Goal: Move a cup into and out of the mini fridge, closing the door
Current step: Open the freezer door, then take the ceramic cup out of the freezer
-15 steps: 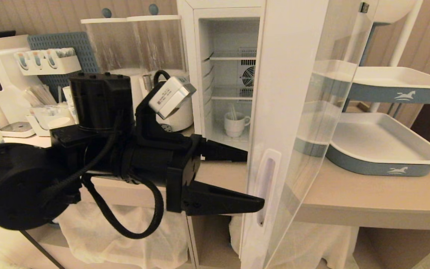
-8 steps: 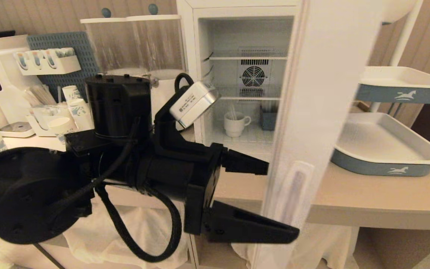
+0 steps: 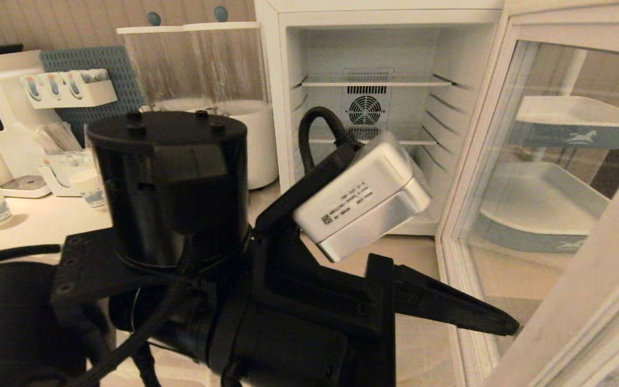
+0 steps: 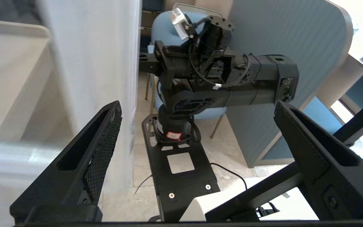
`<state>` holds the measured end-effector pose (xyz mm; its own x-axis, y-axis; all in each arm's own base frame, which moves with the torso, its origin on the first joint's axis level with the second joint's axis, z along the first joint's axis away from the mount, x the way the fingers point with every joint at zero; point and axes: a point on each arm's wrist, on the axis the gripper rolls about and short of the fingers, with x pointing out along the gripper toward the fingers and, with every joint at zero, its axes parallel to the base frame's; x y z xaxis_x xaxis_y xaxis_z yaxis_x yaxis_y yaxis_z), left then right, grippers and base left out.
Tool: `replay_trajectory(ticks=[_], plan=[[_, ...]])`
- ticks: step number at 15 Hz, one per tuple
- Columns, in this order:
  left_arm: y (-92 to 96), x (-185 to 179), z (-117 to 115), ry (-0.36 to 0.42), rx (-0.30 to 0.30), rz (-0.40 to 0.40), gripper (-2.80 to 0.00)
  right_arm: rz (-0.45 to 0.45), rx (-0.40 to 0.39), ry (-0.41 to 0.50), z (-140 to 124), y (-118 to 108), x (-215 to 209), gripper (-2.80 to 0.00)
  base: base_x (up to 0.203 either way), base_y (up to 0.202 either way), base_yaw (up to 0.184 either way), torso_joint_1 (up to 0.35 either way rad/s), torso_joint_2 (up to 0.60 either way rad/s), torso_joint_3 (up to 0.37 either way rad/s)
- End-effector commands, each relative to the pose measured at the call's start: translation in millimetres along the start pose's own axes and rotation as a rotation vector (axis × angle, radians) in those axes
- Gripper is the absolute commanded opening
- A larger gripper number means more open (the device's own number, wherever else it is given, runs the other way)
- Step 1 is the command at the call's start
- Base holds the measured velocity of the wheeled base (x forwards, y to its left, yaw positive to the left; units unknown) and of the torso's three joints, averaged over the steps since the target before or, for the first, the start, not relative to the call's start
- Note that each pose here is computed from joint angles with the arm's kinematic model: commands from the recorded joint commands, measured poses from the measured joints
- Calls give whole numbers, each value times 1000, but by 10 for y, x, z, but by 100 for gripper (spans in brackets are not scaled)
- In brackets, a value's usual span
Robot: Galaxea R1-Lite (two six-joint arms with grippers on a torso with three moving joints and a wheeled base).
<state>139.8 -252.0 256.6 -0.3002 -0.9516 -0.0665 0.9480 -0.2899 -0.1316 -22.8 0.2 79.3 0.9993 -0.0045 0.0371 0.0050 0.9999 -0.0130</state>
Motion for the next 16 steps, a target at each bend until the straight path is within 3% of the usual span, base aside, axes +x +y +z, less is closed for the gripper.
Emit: replay_trajectory(ticks=[1, 2, 3, 5, 7, 11, 12, 13, 15, 16], plan=[[-44, -6, 29, -8, 11, -12, 0, 0, -1, 14, -42, 1, 10, -280, 0, 0, 0, 0, 0, 0], [-45, -10, 30, -7, 10, -7, 0, 0, -2, 14, -42, 1, 10, -280, 0, 0, 0, 0, 0, 0], [-53, -62, 25, 10, -13, 69, 0, 0, -2, 14, -42, 1, 10, -280, 0, 0, 0, 0, 0, 0], [39, -346, -27, 87, -111, 359, 0, 0, -2, 14, -42, 1, 10, -280, 0, 0, 0, 0, 0, 0], [56, -708, -27, 156, -211, 561, 0, -1, -4, 14, -40, 1, 9, -280, 0, 0, 0, 0, 0, 0], [-228, -1137, 53, 200, -267, 843, 0, 0, -2, 13, -38, 1, 9, -280, 0, 0, 0, 0, 0, 0], [-279, -1226, 39, 209, -273, 946, 0, 0, -1, 14, -42, 1, 10, -280, 0, 0, 0, 0, 0, 0], [-312, -1299, 12, 217, -280, 1027, -280, 0, -1, 13, -38, 1, 9, -280, 0, 0, 0, 0, 0, 0], [-394, -1475, -80, 227, -286, 1227, -280, 0, -1, 13, -38, 1, 9, -280, 0, 0, 0, 0, 0, 0], [-469, -1539, -94, 219, -276, 1290, -280, 0, -1, 13, -40, 1, 9, -280, 0, 0, 0, 0, 0, 0]])
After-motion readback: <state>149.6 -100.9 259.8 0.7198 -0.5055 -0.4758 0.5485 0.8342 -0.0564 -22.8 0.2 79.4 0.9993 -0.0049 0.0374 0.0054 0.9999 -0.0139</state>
